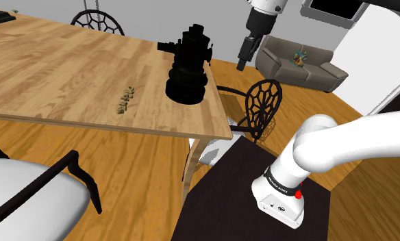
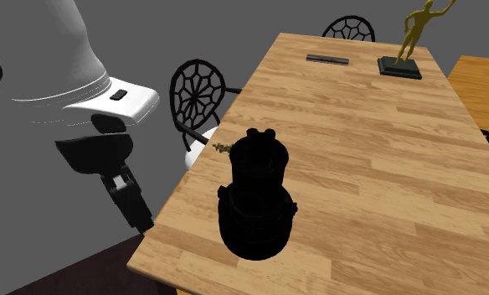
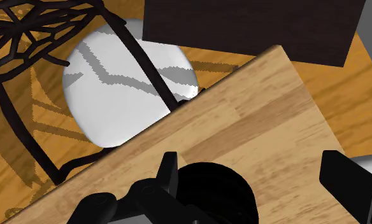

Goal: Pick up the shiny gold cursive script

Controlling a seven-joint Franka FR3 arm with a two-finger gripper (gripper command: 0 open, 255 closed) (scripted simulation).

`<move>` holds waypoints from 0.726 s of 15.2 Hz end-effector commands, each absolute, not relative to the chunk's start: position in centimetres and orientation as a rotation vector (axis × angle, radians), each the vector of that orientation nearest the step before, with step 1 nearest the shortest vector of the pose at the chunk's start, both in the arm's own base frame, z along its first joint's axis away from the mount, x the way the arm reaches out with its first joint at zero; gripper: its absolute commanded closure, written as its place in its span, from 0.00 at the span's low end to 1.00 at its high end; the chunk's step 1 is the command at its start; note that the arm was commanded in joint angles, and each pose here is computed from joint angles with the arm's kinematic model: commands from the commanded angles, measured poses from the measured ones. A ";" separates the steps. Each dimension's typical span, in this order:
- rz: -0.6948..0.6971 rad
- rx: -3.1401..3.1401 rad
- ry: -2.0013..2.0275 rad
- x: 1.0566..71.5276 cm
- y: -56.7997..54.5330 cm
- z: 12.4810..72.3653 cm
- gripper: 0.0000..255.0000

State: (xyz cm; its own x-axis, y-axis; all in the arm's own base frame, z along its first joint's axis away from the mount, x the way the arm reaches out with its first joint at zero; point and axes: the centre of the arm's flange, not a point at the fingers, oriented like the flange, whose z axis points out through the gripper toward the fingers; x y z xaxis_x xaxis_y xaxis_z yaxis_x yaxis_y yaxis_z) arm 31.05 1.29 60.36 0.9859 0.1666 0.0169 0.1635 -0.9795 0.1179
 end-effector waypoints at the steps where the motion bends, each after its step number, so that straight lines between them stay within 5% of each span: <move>1: 0.040 3.014 0.251 31.1 1.3 60.4 0.00; 11: 0.045 3.045 -0.133 37.3 11.2 54.7 0.00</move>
State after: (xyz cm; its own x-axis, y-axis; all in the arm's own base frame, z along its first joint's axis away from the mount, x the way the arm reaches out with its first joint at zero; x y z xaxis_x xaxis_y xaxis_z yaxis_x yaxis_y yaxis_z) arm 36.73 10.39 55.47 0.9979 -0.0559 0.0317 -0.0586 -0.9937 0.0955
